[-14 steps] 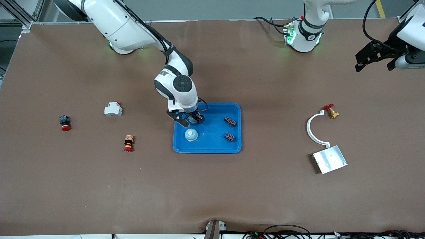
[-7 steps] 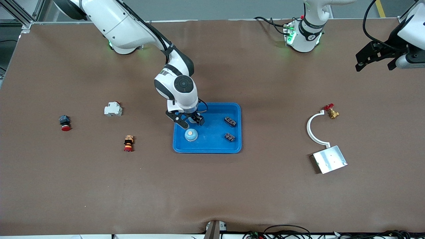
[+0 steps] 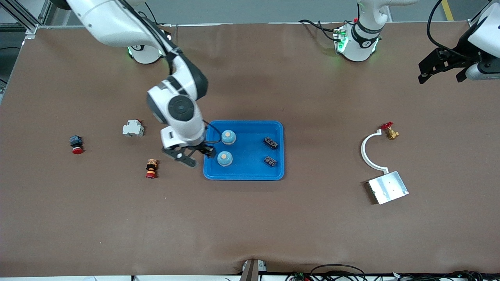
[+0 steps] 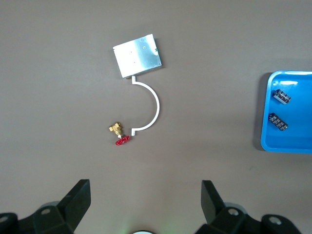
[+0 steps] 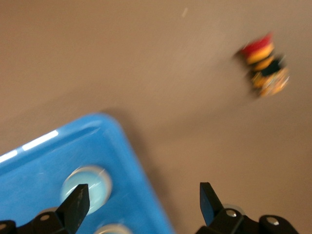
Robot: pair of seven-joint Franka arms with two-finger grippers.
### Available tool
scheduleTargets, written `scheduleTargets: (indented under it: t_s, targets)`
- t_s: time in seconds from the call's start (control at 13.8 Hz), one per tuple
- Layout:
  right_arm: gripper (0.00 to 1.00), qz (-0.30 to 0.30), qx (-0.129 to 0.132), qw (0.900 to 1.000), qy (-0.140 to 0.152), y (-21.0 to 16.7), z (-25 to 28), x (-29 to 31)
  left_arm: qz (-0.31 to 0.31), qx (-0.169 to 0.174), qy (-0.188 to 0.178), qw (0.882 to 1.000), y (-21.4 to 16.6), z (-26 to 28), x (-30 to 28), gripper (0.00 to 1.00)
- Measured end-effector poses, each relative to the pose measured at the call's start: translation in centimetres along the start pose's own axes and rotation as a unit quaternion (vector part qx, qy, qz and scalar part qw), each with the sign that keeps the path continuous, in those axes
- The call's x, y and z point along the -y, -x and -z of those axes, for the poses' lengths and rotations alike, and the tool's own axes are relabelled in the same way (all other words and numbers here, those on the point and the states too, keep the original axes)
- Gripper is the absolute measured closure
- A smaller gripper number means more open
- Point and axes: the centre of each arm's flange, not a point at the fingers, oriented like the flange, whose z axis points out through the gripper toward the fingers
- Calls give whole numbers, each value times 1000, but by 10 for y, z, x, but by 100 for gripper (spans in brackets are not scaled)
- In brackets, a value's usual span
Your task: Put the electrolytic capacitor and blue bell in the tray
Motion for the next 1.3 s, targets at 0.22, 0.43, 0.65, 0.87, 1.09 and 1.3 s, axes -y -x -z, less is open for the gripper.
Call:
scheduleTargets:
  t_s: [0.22,0.43,0.65,0.87,1.09,1.3]
  targets:
    - [0,66,-4,998,8,-60,26,-63,1,0,0,1000,0,0,1,0]
    - [0,106,-9,994,4,-111,51,-130,3,0,0,1000,0,1,3,0]
    - [0,145,0,989,-11,-136,71,-178,5,0,0,1000,0,1,5,0]
    - [0,176,8,984,-17,-144,102,-219,5,-1,0,1000,0,2,6,0]
    - [0,199,10,980,-13,-145,140,-259,6,-2,1,1000,1,4,6,0]
    - [0,200,9,979,-18,-146,172,-300,6,-3,1,1000,1,4,7,0]
